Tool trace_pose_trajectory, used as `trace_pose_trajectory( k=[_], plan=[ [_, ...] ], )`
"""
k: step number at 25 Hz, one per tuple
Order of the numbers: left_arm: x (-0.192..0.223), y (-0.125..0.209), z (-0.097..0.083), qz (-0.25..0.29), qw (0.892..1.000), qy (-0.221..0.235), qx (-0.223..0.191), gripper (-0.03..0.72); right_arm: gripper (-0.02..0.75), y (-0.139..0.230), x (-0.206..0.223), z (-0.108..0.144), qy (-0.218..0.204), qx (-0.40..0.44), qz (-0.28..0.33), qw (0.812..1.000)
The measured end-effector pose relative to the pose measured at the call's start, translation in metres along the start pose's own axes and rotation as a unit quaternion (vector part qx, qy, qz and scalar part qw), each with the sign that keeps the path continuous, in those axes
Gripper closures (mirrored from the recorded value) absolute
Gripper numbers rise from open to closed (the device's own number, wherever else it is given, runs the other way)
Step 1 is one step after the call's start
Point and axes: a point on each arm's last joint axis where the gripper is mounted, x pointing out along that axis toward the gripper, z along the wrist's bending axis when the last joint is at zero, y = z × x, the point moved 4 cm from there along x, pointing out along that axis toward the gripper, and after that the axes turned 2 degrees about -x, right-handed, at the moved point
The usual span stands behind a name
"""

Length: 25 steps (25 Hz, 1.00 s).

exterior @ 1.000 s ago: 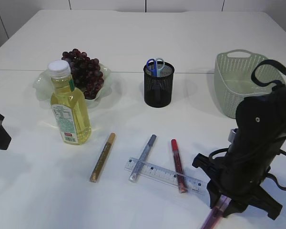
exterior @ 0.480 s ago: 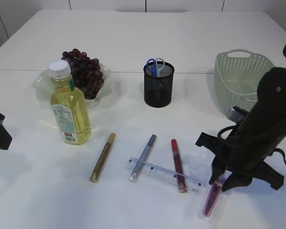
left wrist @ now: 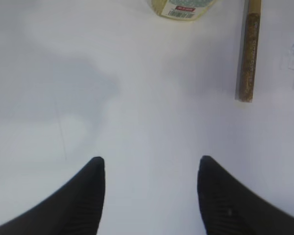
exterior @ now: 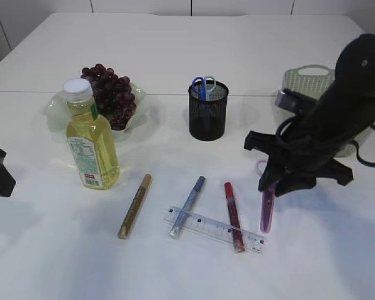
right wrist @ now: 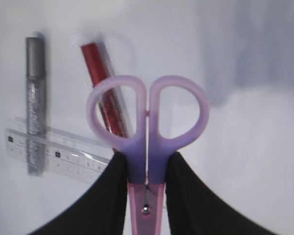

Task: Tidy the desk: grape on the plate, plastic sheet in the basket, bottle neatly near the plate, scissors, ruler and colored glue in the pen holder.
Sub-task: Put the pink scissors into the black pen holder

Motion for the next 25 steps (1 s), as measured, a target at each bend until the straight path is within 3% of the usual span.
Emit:
trace_pose_trajectory(
  k=[9,18,25],
  plan=[
    [0.000,0.001,0.000,0.004,1.000,0.000,0.000,0.253,0.541,-0.053,-0.044,0.030,-0.044,-0.089,-0.108,0.989],
    [0.000,0.004,0.000,0.016,1.000,-0.001,0.000,0.253,0.541,-0.108,-0.095,0.052,-0.075,-0.167,-0.251,0.950],
    [0.000,0.008,0.001,0.030,1.000,-0.002,0.000,0.253,0.541,-0.143,-0.088,0.072,-0.085,-0.235,-0.281,0.927]
  ],
)
